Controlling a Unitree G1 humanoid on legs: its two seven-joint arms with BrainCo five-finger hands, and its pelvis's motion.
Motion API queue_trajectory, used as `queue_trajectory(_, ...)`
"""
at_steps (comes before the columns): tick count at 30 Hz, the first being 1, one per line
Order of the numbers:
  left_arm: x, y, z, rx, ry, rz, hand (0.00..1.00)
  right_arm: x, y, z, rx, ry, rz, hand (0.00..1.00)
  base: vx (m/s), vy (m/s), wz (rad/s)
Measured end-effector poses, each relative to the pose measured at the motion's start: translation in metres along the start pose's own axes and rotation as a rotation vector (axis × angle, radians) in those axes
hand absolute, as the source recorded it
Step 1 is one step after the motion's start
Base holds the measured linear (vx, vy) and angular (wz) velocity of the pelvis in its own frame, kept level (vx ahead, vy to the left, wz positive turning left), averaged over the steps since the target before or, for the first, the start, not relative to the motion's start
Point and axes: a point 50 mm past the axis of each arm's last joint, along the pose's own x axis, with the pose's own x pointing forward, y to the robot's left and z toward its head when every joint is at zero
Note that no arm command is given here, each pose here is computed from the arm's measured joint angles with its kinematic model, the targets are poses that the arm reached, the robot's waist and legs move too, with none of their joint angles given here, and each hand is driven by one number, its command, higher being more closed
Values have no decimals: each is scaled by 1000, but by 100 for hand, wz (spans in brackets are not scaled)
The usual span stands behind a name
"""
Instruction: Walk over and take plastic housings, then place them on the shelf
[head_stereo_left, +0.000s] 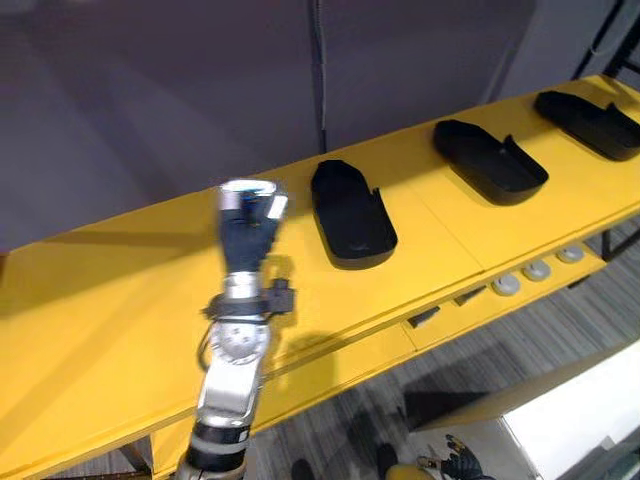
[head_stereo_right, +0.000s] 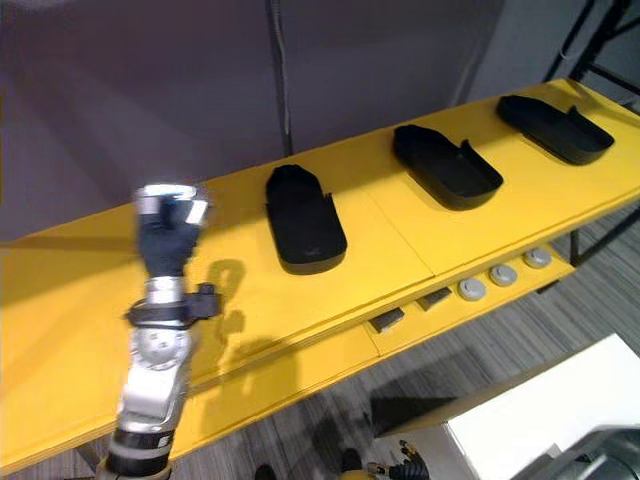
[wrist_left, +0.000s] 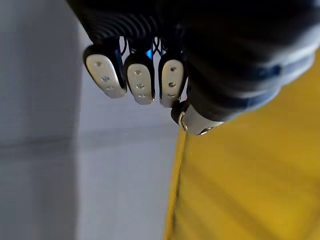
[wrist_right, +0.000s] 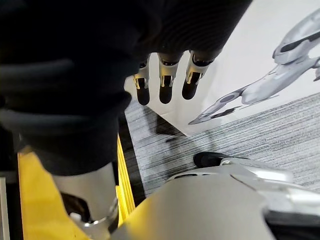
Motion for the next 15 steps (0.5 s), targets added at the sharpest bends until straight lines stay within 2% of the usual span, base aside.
queue_trajectory(4,-23,63,-9,168,86,282,100,-2,0,-8,10,29,-3,0,-19,1,37)
queue_trajectory(6,-50,106,-8,320,162,462,100,-4,2,-12,39,34,-10,0,-23,6,29)
queue_trajectory(8,-75,136,-7,432,232,590,100,-5,5,-11,51,27,-7,0,-15,2,26)
queue_trajectory(10,-95,155,-12,475,315,676,100,-6,7,-6,56,0,-5,0,-6,-5,27)
queue_trajectory(12,-139,179,-29,492,533,820,100,-5,13,6,51,-51,11,0,-8,4,9)
queue_trajectory(13,-150,182,-35,488,592,841,100,-5,14,9,48,-64,16,0,0,0,0)
queue_trajectory(15,-193,188,-59,491,841,877,100,-6,33,23,40,-112,69,0,0,0,0)
